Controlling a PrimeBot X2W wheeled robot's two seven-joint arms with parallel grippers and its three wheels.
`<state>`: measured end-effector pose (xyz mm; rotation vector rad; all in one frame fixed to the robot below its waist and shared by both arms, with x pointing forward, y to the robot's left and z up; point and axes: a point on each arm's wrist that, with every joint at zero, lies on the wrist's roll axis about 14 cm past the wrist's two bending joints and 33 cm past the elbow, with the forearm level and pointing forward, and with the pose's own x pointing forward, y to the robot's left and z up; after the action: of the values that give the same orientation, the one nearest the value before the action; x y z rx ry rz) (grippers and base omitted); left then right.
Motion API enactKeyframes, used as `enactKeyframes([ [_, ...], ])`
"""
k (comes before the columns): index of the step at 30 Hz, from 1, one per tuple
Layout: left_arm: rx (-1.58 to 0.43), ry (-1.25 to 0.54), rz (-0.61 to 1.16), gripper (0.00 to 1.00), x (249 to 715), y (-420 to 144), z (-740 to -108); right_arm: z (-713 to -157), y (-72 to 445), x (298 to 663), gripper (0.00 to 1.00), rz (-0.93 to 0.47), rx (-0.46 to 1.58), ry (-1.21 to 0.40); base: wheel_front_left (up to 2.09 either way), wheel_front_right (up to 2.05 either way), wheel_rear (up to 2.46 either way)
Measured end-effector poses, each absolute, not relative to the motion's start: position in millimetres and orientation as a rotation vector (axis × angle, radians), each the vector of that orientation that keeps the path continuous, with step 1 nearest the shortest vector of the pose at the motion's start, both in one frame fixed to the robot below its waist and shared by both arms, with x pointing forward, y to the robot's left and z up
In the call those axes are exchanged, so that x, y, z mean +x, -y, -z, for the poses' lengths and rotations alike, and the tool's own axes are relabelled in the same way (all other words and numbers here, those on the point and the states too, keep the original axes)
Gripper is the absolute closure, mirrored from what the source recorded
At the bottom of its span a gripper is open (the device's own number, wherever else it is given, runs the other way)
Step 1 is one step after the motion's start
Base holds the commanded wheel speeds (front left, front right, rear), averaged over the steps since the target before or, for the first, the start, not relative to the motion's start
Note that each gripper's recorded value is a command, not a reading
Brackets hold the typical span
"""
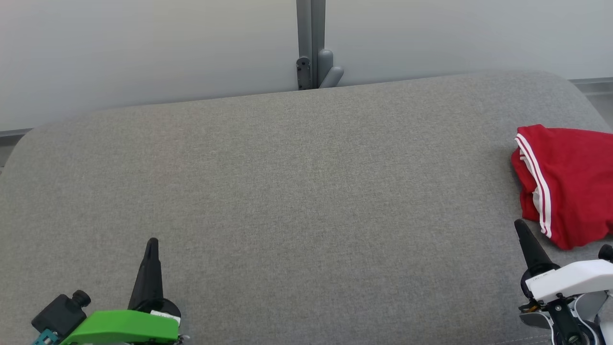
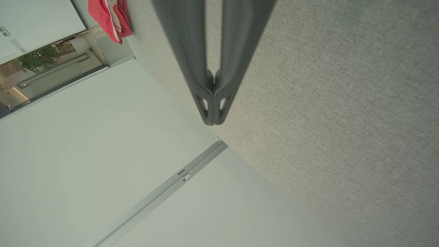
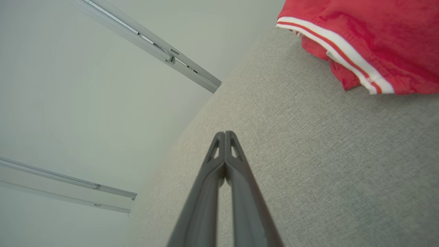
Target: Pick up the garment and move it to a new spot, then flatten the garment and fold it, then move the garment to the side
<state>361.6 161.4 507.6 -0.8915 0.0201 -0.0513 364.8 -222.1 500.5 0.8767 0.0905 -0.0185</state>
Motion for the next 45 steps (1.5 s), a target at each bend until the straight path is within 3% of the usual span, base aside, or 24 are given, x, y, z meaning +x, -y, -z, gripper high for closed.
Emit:
enactKeyframes([
  [45, -1.351, 0.011, -0.007, 1.00, 358.3, -161.3, -505.1, -497.1, 231.3, 369.6, 1.00, 0.007, 1.349, -0.088, 0.00, 0.00, 0.00],
])
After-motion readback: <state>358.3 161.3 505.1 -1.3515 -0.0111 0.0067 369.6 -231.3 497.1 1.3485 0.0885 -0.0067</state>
